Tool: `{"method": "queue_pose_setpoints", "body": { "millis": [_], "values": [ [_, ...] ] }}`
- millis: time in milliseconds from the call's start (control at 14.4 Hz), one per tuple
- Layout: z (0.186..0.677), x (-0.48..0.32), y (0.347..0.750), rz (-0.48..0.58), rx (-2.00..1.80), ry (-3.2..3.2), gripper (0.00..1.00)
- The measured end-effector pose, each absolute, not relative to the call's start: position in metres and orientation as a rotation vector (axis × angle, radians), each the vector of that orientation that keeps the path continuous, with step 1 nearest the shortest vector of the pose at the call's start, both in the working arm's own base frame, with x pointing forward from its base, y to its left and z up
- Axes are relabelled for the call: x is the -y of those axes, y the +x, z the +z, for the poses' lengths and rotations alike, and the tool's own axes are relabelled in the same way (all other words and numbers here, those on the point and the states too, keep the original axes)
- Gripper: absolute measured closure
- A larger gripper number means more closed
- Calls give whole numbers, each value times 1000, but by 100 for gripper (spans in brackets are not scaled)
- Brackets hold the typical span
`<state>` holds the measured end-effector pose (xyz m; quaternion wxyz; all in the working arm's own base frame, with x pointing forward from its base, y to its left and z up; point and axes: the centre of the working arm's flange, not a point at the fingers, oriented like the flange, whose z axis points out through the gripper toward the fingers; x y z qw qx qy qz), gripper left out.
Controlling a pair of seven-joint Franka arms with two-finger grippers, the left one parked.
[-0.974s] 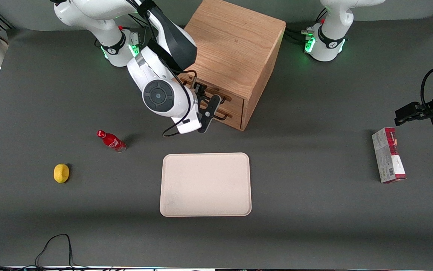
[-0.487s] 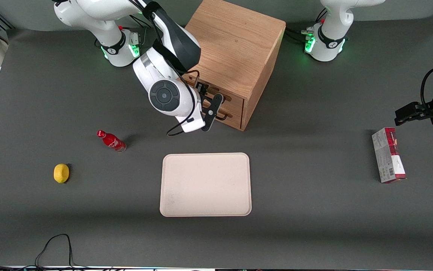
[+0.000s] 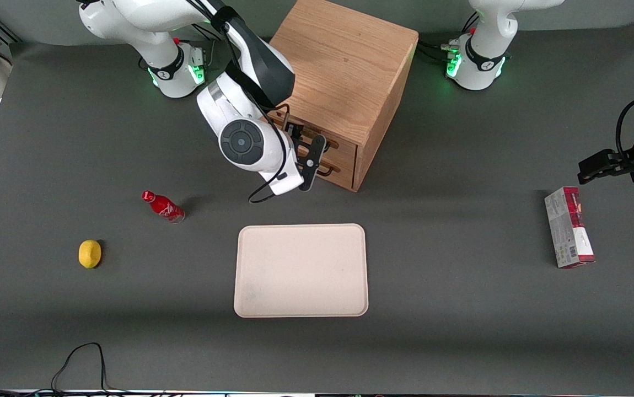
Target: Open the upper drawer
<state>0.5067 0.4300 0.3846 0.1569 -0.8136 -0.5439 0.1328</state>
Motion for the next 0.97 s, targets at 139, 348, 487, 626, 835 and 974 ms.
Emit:
{"method": "queue_pose_setpoints", "body": {
  "millis": [139,348,487,626,835,974],
  "values": [
    [384,-430,507,374,1556,-2330,0],
    [384,-429,507,369,1554,-2332,0],
    [384,-429,508,367,1553,-2333,0],
    [380,-429,507,364,1548,-2336,0],
    [375,-427,508,359,1541,-2342,0],
    [372,-425,512,335,1532,-2356,0]
  ]
}}
